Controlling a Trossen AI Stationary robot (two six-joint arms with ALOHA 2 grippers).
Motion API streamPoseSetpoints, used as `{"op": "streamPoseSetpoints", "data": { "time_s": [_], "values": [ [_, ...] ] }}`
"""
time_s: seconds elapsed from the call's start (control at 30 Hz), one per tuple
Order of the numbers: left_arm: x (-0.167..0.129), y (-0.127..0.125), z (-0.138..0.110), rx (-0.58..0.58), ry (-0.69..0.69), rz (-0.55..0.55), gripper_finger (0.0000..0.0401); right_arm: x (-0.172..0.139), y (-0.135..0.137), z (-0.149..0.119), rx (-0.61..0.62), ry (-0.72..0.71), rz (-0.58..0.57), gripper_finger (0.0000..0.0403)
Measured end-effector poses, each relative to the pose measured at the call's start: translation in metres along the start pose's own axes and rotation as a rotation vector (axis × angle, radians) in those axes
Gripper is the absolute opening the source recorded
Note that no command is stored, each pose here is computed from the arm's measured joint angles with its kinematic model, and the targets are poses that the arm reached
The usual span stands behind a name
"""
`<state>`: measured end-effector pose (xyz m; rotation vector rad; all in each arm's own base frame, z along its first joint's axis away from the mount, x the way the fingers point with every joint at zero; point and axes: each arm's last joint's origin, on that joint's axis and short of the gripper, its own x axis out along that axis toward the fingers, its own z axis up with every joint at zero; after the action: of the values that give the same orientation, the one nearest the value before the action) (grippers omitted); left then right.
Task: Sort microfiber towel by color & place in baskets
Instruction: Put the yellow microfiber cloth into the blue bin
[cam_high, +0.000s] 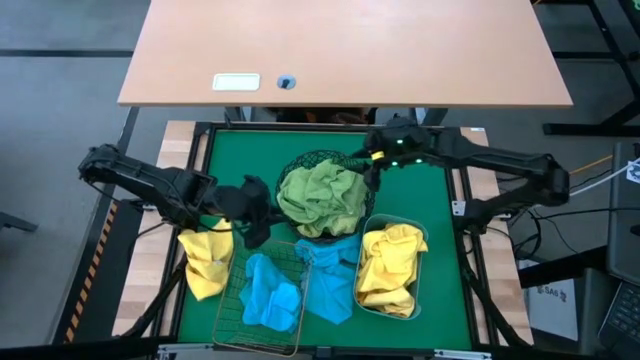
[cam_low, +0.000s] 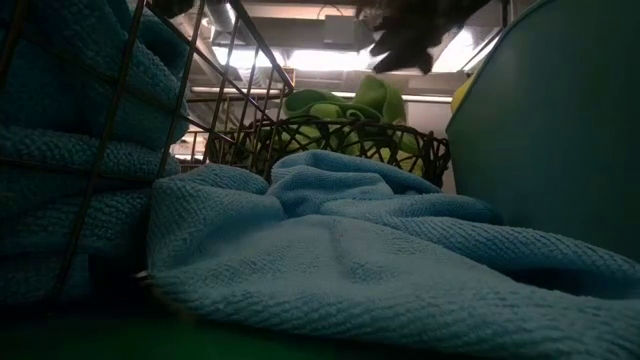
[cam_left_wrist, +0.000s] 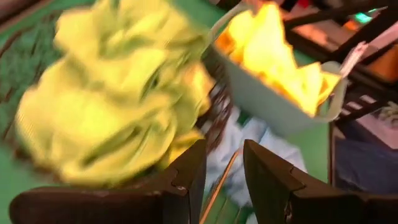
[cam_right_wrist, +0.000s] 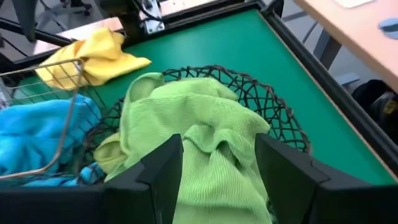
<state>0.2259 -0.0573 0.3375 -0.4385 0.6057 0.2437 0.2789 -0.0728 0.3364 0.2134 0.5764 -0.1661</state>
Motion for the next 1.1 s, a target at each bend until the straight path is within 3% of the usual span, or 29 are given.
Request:
{"op": "streamPoseSetpoints", "data": {
  "time_s": [0.2, 0.43, 0.77, 1.1],
  "values": [
    [0.030, -0.026, 0.010, 0.164, -0.132, -0.126, 0.0102, -0.041, 0.005, 0.000, -0.004, -0.035, 0.002, 0.0202],
    [0.079, -0.054, 0.011, 0.317, -0.234, -0.302, 0.0102, -0.068, 0.008, -0.005, -0.004, -0.037, 0.001, 0.0202],
    [0.151, -0.073, -0.033, 0.403, -0.113, -0.339, 0.0102, -0.069, 0.007, -0.014, 0.007, 0.052, -0.008, 0.0202],
    [0.147, -0.087, -0.048, 0.413, -0.059, -0.362, 0.0101, -0.069, 0.008, -0.017, 0.012, 0.085, 0.017, 0.0202]
  ]
}}
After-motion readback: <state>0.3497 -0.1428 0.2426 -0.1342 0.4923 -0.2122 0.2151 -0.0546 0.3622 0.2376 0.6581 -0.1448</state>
